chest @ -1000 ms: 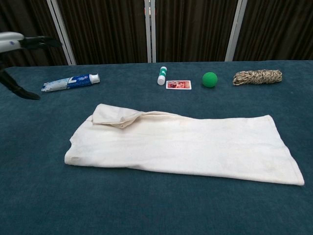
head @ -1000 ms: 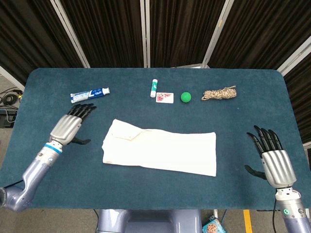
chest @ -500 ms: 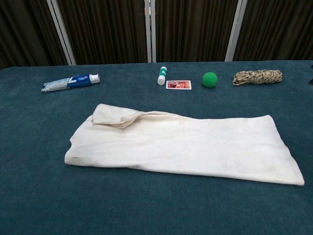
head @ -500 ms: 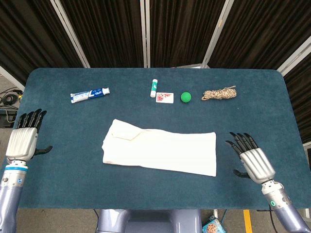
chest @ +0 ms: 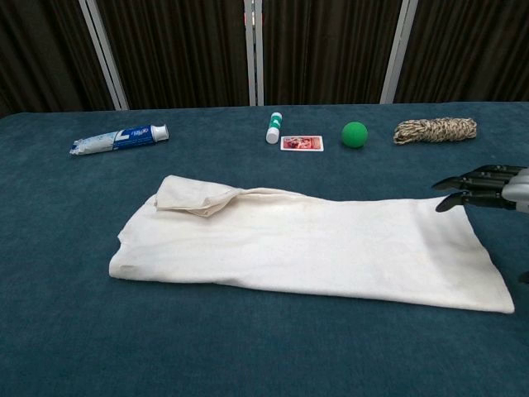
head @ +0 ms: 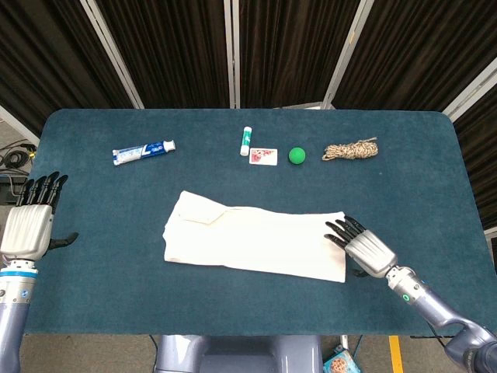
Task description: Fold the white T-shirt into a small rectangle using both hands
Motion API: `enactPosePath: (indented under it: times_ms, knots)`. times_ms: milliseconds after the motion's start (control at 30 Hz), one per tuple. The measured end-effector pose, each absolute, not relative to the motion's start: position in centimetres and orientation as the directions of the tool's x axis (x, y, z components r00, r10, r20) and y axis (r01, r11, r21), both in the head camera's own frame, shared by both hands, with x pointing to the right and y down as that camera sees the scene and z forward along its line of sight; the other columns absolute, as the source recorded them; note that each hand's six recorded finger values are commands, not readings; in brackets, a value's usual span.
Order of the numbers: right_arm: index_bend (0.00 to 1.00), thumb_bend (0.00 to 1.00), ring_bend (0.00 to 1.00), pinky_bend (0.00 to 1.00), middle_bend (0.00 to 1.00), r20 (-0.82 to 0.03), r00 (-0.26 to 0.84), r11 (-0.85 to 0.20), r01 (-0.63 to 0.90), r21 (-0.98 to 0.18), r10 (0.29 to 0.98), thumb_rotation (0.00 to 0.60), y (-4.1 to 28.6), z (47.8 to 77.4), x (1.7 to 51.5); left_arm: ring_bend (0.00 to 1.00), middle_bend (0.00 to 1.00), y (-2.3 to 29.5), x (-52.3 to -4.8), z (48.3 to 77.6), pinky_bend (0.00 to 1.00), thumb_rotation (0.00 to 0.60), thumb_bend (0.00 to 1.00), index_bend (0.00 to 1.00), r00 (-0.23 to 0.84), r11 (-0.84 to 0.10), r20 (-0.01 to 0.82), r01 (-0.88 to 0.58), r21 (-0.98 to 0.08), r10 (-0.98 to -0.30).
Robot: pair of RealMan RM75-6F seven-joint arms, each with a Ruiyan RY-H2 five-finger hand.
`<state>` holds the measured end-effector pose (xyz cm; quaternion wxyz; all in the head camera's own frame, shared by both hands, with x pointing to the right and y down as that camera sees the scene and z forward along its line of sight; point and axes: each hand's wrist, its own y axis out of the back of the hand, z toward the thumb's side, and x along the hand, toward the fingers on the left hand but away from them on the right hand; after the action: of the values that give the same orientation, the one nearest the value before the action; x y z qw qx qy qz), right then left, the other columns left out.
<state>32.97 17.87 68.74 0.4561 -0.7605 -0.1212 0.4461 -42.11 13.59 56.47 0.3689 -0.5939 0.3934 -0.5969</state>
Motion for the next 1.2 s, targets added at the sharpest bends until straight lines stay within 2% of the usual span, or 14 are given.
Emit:
enactPosePath:
  times_ms: [400,600,1033,1200]
  knots:
    - [0.18,0.00,0.00,0.00,0.06,-0.542,0.650,-0.426,-0.347,-0.836,0.534,0.600,15.5,71.0,32.9,0.00,0.00,13.5,-42.2,57.0,0.00,0.600,0.00,0.00,-0.021,-0.430,0.430,-0.016,-0.903,-0.902]
    - [0.18,0.00,0.00,0.00,0.06,-0.541,0.665,-0.423,-0.353,-0.835,0.514,0.600,15.6,71.5,32.8,0.00,0.00,13.4,-42.2,57.3,0.00,0.600,0.00,0.00,-0.020,-0.440,0.440,-0.015,-0.898,-0.898]
    - [0.20,0.00,0.00,0.00,0.07,-0.512,0.683,-0.427,-0.311,-0.849,0.520,0.600,15.3,73.2,30.9,0.00,0.00,13.7,-42.0,57.7,0.00,0.600,0.00,0.00,-0.012,-0.452,0.453,-0.011,-0.892,-0.892]
    - [0.21,0.00,0.00,0.00,0.07,-0.501,0.675,-0.431,-0.288,-0.855,0.542,0.600,14.8,73.5,30.5,0.00,0.00,13.7,-42.0,57.9,0.00,0.600,0.00,0.00,-0.012,-0.458,0.458,-0.011,-0.889,-0.889]
